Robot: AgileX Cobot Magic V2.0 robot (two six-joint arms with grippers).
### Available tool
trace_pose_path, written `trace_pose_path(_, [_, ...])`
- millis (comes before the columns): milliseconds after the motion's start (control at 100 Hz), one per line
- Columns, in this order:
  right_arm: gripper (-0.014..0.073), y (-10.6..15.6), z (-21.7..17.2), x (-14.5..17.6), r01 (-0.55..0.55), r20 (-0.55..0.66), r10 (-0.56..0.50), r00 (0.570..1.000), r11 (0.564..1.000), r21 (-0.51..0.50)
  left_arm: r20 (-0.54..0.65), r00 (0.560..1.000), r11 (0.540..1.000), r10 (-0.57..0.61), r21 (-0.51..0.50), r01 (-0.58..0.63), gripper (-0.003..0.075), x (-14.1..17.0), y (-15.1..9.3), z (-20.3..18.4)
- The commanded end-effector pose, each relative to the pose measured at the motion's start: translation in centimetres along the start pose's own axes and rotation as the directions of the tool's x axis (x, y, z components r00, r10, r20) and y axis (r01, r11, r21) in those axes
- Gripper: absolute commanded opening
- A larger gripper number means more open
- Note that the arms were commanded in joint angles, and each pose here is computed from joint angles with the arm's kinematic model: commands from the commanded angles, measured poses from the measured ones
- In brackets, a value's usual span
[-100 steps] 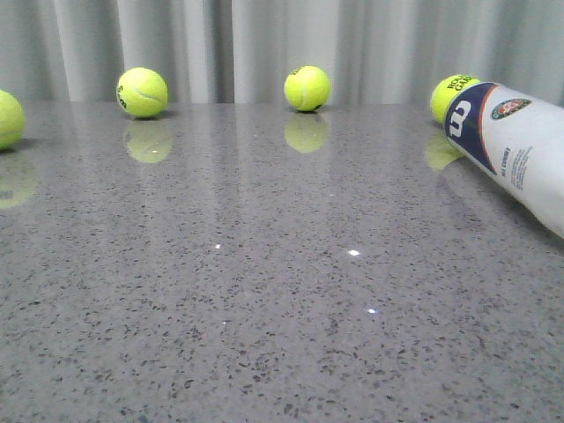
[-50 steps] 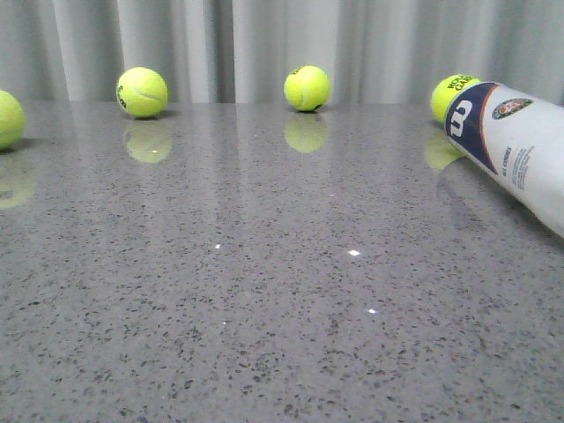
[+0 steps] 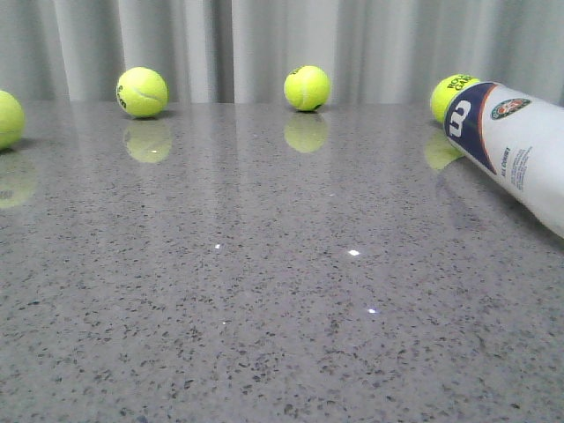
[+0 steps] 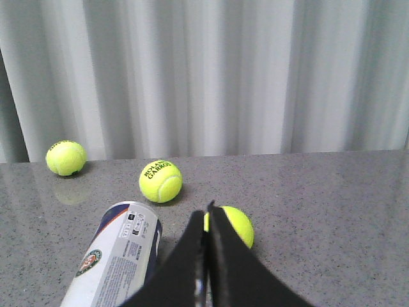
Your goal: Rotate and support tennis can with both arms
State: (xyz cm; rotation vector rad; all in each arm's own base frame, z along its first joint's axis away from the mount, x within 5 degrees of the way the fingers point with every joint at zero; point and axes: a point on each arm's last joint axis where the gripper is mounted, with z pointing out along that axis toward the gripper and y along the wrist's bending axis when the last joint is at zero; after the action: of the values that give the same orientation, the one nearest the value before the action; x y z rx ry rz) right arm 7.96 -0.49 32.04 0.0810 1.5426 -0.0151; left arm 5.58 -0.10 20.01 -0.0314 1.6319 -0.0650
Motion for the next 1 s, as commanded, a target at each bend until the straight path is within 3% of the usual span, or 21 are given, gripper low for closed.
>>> trace_pose_path(0, [-0.0066,0.0,1.0,-2.1,0.000,0.033,-0.001,0.999,1.000,0.006,0.065,0.998,1.000,-0.004,0.006,0.003,-0.0021,0.7,0.0,0.0])
trace_pose_path(190, [-0.0066,0.1,3.1,-2.5,0.000,-0.159,0.002,0.987,1.000,0.008,0.065,0.998,1.000,-0.004,0.006,0.003,-0.0021,0.7,0.0,0.0])
trace_pose_path(410, [-0.0033,0.2,5.4,-3.2,-0.003,-0.403,0.007,0.915,1.000,0.011,0.065,0.998,1.000,-0.004,0.006,0.003,-0.0021,0.7,0.0,0.0])
trace_pose_path(480, [0.0074,0.2,6.0,-3.5,-0.013,-0.454,0.016,0.891,1.000,0.010,0.065,0.998,1.000,-0.004,0.006,0.003,-0.0021,0.7,0.0,0.0])
trace_pose_path(650, [0.0538,0.5,7.0,-5.0,-0.044,-0.513,0.039,0.857,0.999,0.001,0.065,0.998,1.000,-0.004,0.006,0.003,-0.0021,0.7,0.0,0.0])
trace_pose_path(720, [0.0673,0.7,7.4,-5.6,-0.054,-0.528,0.043,0.848,0.999,-0.005,0.065,0.998,1.000,-0.004,0.006,0.003,-0.0021,0.7,0.0,0.0])
trace_pose_path(990, [0.0646,2.5,10.5,-6.5,-0.118,-0.658,0.038,0.752,0.990,-0.078,0.065,0.998,1.000,-0.004,0.006,0.003,-0.0021,0.7,0.0,0.0])
